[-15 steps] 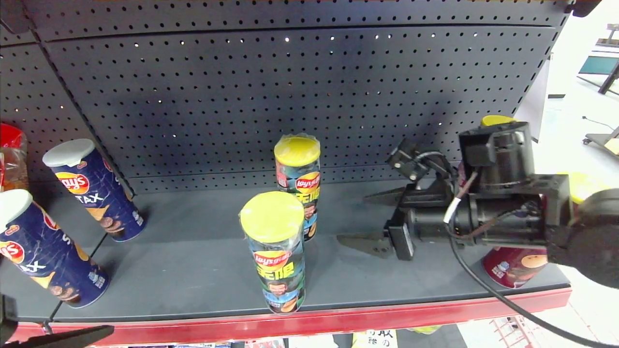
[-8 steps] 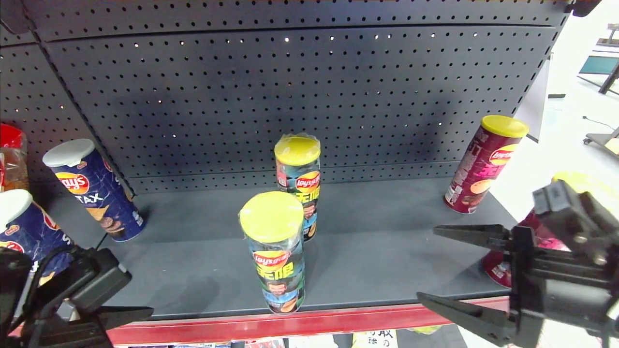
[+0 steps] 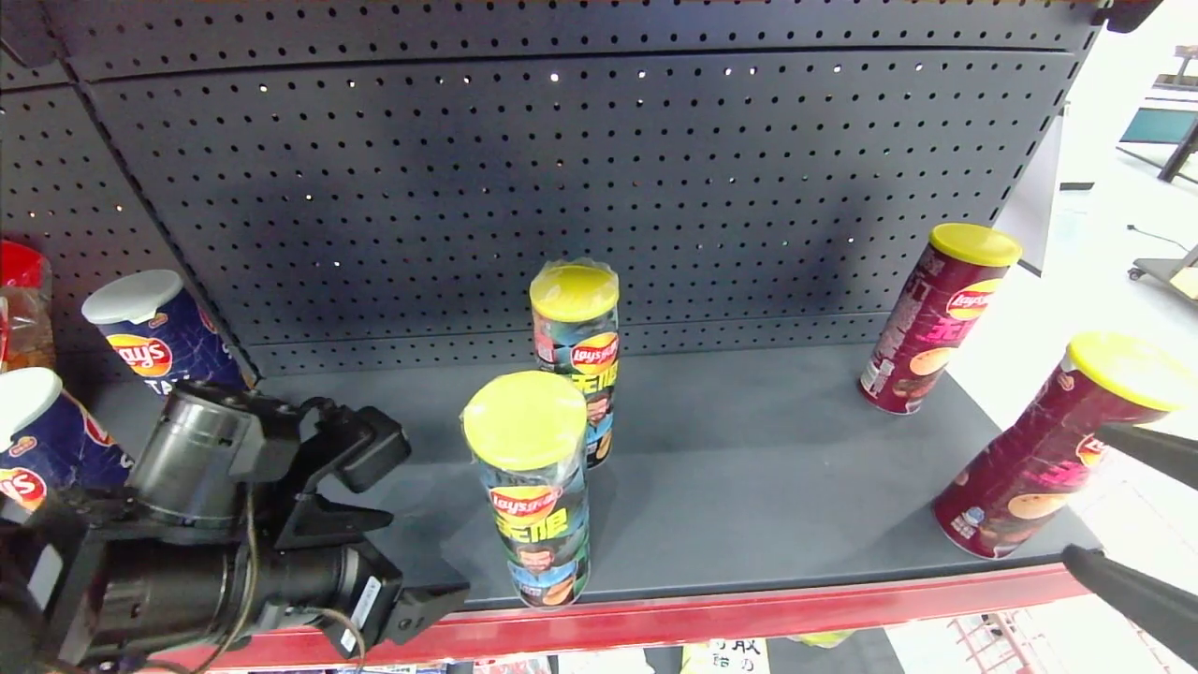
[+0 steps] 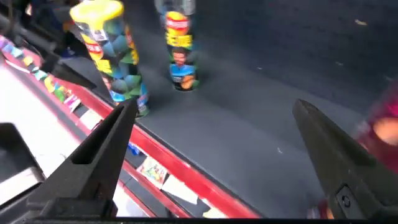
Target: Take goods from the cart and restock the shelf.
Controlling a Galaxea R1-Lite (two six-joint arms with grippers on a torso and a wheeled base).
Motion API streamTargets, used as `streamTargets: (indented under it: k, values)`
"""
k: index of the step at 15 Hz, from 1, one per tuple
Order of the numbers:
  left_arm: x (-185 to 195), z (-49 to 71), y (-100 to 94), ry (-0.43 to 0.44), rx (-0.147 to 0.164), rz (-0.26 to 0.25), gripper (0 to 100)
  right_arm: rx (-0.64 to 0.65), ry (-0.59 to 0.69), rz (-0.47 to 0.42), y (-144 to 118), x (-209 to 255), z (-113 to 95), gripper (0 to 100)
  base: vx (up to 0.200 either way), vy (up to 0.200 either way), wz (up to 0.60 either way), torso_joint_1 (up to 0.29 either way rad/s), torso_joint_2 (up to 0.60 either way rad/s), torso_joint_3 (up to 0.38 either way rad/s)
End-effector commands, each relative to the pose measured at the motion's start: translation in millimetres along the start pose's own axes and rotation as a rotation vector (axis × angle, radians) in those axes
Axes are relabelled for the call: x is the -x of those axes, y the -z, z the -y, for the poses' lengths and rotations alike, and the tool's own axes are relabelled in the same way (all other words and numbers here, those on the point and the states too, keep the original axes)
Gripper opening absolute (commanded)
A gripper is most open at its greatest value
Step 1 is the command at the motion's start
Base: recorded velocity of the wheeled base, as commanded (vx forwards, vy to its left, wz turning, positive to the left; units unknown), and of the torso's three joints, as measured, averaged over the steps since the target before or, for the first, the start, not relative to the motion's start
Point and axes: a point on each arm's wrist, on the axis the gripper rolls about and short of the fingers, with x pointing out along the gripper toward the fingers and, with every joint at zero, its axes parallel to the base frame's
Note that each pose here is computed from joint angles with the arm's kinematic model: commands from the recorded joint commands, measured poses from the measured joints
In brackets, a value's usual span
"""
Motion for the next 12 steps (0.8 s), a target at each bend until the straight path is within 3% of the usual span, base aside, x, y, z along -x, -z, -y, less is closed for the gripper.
streamTargets:
  k: [1, 6, 12]
  values:
    - [-21, 1.8, -8.7, 0.019, -0.009, -0.041, 100, 0.012, 0.021, 0.042, 4, 17, -5, 100, 0.0, 0.0, 0.0, 0.0, 0.0, 0.0]
    - [-35, -0.4, -23.3, 0.022, -0.01, -0.035, 100, 0.012, 0.025, 0.051, 2, 19, -5, 100, 0.0, 0.0, 0.0, 0.0, 0.0, 0.0]
    - [-41, 3.3, -27.2, 0.039, -0.018, -0.04, 100, 0.009, 0.024, 0.042, 4, 18, -5, 100, 0.0, 0.0, 0.0, 0.0, 0.0, 0.0]
